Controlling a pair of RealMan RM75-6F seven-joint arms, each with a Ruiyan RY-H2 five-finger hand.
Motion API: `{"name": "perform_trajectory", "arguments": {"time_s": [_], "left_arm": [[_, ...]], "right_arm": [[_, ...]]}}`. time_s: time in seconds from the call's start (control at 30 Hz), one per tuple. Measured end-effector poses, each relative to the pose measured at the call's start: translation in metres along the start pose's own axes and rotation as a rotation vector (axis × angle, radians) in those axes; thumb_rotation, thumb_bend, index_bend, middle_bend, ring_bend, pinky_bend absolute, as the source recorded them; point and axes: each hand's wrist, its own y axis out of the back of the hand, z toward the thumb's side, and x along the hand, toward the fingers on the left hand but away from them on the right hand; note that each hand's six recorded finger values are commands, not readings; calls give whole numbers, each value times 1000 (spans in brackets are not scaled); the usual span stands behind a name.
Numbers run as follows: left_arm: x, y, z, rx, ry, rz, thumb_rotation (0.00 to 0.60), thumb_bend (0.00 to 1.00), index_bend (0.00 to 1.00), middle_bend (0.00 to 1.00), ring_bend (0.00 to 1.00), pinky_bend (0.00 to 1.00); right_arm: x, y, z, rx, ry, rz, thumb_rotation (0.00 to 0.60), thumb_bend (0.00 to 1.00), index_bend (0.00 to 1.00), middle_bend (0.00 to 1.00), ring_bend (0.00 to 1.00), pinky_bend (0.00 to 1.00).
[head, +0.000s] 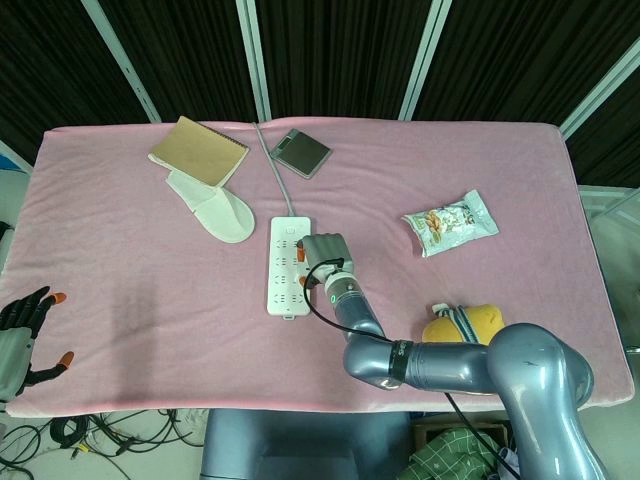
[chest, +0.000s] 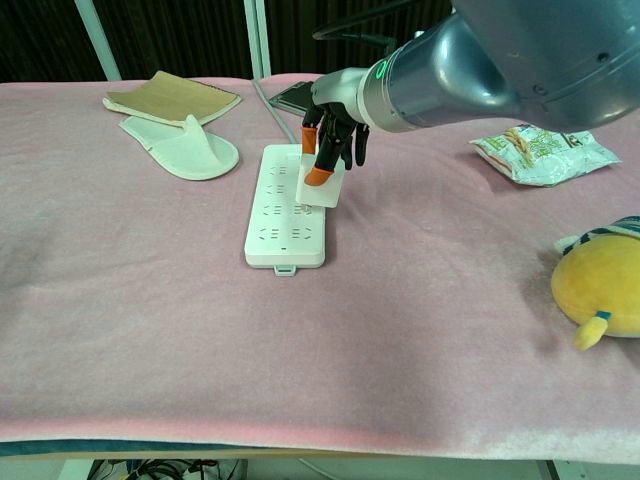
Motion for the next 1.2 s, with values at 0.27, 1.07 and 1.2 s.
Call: {"name": "perform_trajectory", "arguments": {"time_s": [0.27,1.07,1.2], "left_arm": [[-1,0,-1,0,2,0,600,273,101,12,0,0],[-1,1,-1,-5,7,-4,600,273,101,12,0,0],[-1,1,-1,-5,8,-4,600,273,101,12,0,0]], "right_arm": [[0,0,3,0,7,-7,600,367,663,560,562,418],[0,-1,3,-4,10,-6,600,367,677,563,562,418],[-1,-2,3,-7,11,-2,600,366,677,563,562,418]]}}
